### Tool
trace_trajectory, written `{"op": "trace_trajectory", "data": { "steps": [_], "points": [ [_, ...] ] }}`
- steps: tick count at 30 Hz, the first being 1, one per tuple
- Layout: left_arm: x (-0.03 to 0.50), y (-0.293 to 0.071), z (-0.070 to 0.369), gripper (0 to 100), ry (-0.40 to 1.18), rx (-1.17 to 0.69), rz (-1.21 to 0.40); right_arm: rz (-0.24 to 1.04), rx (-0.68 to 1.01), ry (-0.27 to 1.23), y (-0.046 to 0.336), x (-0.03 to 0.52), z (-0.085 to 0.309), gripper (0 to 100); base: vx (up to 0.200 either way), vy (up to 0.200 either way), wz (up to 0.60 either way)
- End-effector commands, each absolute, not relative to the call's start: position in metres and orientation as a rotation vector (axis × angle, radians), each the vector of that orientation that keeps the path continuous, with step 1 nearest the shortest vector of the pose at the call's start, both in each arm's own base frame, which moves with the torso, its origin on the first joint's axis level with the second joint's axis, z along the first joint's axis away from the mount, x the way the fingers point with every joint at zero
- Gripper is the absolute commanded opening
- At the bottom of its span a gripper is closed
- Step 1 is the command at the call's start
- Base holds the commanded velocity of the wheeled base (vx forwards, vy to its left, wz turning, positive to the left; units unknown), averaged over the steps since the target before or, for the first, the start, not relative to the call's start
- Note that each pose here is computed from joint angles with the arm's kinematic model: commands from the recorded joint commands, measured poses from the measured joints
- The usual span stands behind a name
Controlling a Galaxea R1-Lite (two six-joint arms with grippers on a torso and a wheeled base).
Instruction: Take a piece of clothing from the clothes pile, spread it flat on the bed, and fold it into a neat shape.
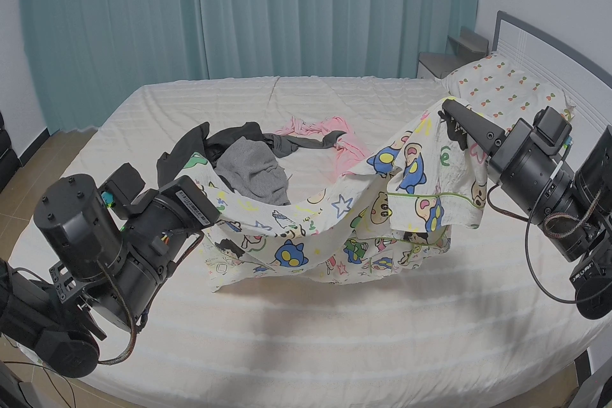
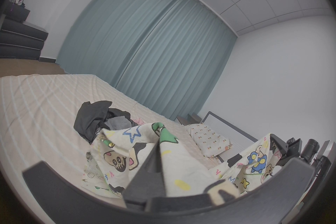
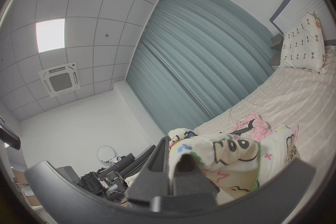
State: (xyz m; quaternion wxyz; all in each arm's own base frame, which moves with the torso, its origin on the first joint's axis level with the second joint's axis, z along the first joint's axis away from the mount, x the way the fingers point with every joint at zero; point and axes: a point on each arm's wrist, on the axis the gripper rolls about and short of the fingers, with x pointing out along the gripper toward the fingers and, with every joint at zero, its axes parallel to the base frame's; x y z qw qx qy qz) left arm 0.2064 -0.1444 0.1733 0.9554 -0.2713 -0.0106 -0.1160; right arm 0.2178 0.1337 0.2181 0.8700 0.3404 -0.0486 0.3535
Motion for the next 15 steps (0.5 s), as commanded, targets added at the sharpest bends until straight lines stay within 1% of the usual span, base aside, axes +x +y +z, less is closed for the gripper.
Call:
{"op": "trace_trajectory", "data": {
  "steps": [1, 4, 15],
  "points": [
    [0.201, -0.140, 0.179, 0, -0.039, -0.561, -0.238, 0.743, 0.714, -0.113, 0.133, 0.216, 0.221, 0, 0.000, 0.000, 0.00],
    [0.199, -0.137, 0.179, 0, -0.041, -0.558, -0.233, 0.748, 0.712, -0.121, 0.132, 0.214, 0.223, 0, 0.000, 0.000, 0.00],
    [0.196, -0.128, 0.186, 0, -0.073, -0.566, -0.220, 0.772, 0.708, -0.121, 0.133, 0.208, 0.225, 0, 0.000, 0.200, 0.00]
  ]
}}
